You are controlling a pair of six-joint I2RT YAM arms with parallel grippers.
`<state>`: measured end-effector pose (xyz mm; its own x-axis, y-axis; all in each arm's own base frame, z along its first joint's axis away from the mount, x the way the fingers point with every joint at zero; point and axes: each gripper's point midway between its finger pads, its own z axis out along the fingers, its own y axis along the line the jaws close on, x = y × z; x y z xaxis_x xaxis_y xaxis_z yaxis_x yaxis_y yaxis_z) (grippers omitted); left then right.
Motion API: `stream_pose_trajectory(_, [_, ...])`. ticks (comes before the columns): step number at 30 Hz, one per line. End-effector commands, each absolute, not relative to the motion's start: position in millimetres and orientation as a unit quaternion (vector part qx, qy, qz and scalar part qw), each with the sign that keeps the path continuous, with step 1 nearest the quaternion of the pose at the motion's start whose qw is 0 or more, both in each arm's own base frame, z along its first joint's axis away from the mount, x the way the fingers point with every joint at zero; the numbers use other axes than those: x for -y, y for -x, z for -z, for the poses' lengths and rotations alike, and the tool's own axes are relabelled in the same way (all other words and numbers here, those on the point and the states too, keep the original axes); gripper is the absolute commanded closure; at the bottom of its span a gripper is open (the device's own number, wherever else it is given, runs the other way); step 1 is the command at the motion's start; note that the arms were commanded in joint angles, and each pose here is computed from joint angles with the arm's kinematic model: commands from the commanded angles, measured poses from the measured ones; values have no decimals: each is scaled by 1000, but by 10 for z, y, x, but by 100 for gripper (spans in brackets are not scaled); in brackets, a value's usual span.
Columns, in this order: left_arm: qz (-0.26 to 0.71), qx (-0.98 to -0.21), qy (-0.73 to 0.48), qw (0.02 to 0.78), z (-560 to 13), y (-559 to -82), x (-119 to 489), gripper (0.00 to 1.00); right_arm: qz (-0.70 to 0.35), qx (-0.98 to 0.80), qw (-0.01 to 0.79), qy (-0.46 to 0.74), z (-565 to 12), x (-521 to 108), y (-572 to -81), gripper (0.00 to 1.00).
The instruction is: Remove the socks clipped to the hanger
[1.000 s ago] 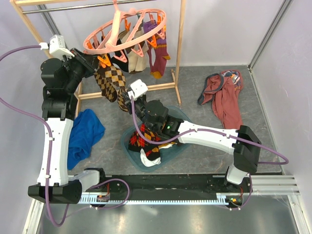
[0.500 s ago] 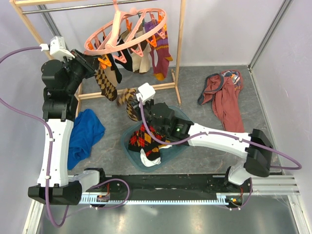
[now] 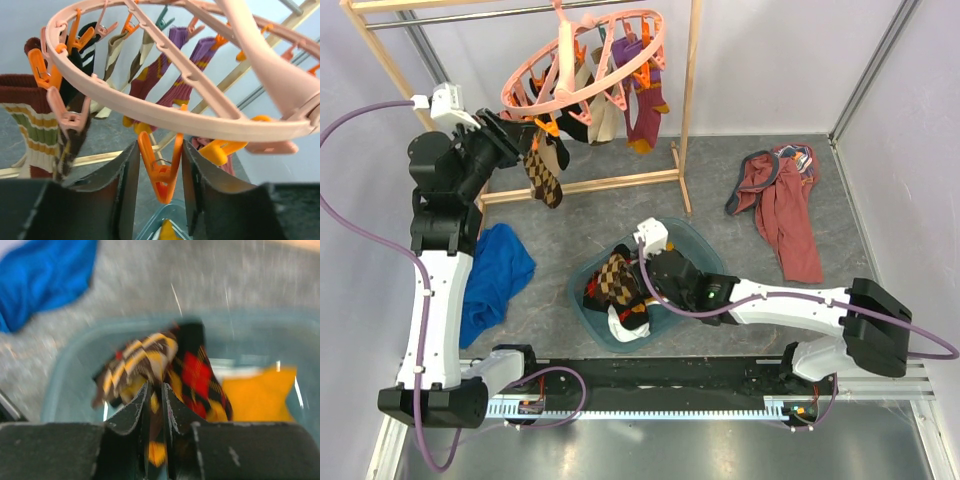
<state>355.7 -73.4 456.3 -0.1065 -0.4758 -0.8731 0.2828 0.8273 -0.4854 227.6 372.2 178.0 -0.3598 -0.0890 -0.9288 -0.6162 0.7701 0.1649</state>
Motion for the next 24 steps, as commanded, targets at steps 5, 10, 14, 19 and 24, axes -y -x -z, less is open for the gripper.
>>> stream_pose_trajectory(5, [208,-660,40,721,-4525,-3350,532,44,-230,-822,508,112,-1565,-3181,-2234,63])
stream_pose_trajectory(10, [152,-674,72,719,-4253,-3411,312,41,-218,-825,514,92,-1635,-3034,-2236,38])
stream_pose_trajectory(14, [134,-695,75,703,-4002,-3522,267,40,-249,-810,524,87,-1889,-3002,-2182,11])
stream_pose_trajectory(19, [13,-705,134,696,-3719,-3680,-205,40,-287,-795,529,81,-2105,-2956,-2098,2])
stream_pose_trajectory(24, [-41,-679,177,711,-3682,-3717,-461,40,-309,-783,532,91,-2232,-2956,-2038,2])
